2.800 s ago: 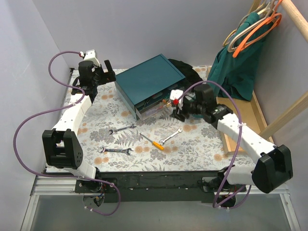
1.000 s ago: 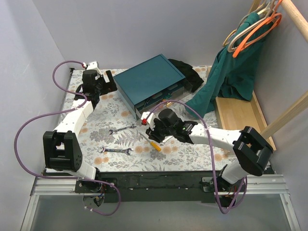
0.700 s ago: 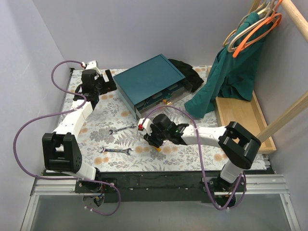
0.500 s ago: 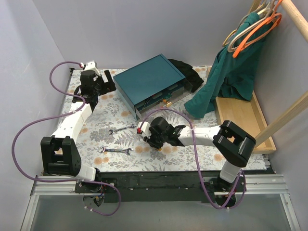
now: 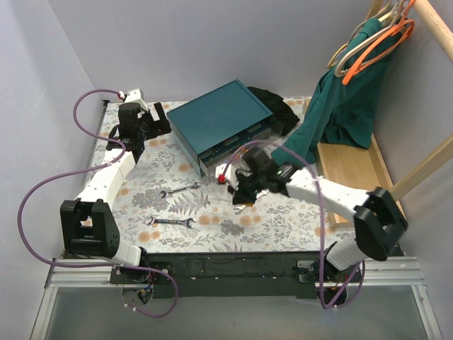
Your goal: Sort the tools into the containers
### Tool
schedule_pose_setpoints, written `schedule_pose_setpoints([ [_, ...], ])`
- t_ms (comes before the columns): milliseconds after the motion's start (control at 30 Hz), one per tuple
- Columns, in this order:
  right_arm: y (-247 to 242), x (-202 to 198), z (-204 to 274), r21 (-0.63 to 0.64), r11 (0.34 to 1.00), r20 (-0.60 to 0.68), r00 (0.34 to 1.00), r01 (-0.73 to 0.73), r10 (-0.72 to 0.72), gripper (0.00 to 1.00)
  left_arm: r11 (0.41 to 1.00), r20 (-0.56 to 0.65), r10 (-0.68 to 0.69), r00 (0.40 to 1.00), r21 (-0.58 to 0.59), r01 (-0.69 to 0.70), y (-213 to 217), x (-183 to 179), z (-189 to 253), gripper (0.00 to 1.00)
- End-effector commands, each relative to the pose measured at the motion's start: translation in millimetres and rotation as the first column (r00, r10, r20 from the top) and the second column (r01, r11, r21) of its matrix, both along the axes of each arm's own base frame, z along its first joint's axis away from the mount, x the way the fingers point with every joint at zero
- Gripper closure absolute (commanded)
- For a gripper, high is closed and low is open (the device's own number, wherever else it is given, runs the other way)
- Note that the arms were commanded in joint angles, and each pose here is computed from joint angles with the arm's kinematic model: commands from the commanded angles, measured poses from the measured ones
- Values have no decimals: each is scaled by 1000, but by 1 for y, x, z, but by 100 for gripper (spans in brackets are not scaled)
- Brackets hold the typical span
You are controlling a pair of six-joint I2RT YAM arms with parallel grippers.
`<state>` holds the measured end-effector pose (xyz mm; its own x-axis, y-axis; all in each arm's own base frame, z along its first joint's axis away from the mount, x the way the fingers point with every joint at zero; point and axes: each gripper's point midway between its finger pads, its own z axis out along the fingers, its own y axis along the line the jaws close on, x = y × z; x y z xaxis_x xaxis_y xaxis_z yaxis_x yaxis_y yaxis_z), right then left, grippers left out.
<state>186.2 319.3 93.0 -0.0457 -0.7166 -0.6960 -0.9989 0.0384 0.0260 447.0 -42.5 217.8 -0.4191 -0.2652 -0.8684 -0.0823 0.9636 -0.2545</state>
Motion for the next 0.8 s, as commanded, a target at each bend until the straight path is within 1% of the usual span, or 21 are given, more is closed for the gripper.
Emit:
schedule_pose_setpoints([
  [0, -13, 20, 123, 197, 948, 246, 949, -249, 198, 99, 999, 76, -40, 996, -11, 41, -9, 17, 35, 2],
  [67, -15, 41, 151, 208, 947, 351, 923, -243, 160, 99, 995, 85, -93, 992, -18, 95, -18, 19, 40, 2],
  [133, -14, 81, 180, 227, 957, 459, 886, -181, 59, 99, 992, 97, -120, 988, -20, 122, -22, 23, 48, 2],
  [167, -12, 95, 189, 239, 958, 486, 873, -158, 22, 99, 989, 101, -146, 984, -18, 149, -26, 22, 50, 2],
  [200, -15, 116, 206, 267, 957, 521, 852, -115, -43, 99, 987, 107, -157, 982, -12, 159, -27, 22, 54, 2],
  [233, -13, 138, 209, 286, 956, 538, 837, -64, -104, 99, 986, 115, -166, 979, -4, 168, -28, 21, 57, 2],
  [267, -12, 150, 213, 295, 954, 549, 826, -50, -126, 99, 984, 122, -176, 977, 15, 176, -27, 20, 59, 2],
  [300, -16, 166, 224, 303, 953, 575, 802, -24, -163, 99, 983, 127, -181, 975, 24, 180, -27, 19, 61, 2],
  [333, -13, 180, 220, 300, 954, 589, 790, -19, -169, 99, 983, 136, -182, 974, 30, 180, -26, 17, 65, 2],
  [400, -12, 193, 220, 294, 955, 616, 771, -33, -162, 99, 982, 144, -188, 972, 45, 183, -25, 14, 67, 2],
  [433, -11, 199, 216, 265, 962, 652, 747, -61, -132, 99, 981, 143, -191, 971, 50, 185, -24, 12, 66, 2],
  [500, -8, 203, 210, 229, 968, 687, 721, -101, -87, 99, 979, 154, -203, 967, 66, 195, -25, 8, 70, 2],
  [533, -7, 206, 199, 203, 973, 690, 721, -111, -61, 99, 978, 155, -205, 966, 71, 196, -25, 8, 70, 2],
  [567, -8, 205, 193, 164, 977, 703, 711, -138, -18, 99, 978, 151, -203, 967, 73, 194, -24, 7, 68, 2],
  [633, -5, 203, 190, 141, 974, 713, 701, -179, 25, 99, 977, 149, -209, 966, 83, 199, -23, 6, 68, 2],
  [667, -7, 201, 183, 106, 973, 731, 679, -207, 65, 99, 976, 148, -211, 966, 86, 200, -24, 7, 67, 2],
  [733, -9, 197, 184, 74, 967, 769, 631, -242, 99, 99, 976, 147, -211, 966, 91, 199, -23, 8, 67, 2],
  [767, -11, 192, 173, 53, 964, 769, 627, -259, 126, 99, 976, 147, -212, 966, 89, 200, -24, 9, 67, 2],
])
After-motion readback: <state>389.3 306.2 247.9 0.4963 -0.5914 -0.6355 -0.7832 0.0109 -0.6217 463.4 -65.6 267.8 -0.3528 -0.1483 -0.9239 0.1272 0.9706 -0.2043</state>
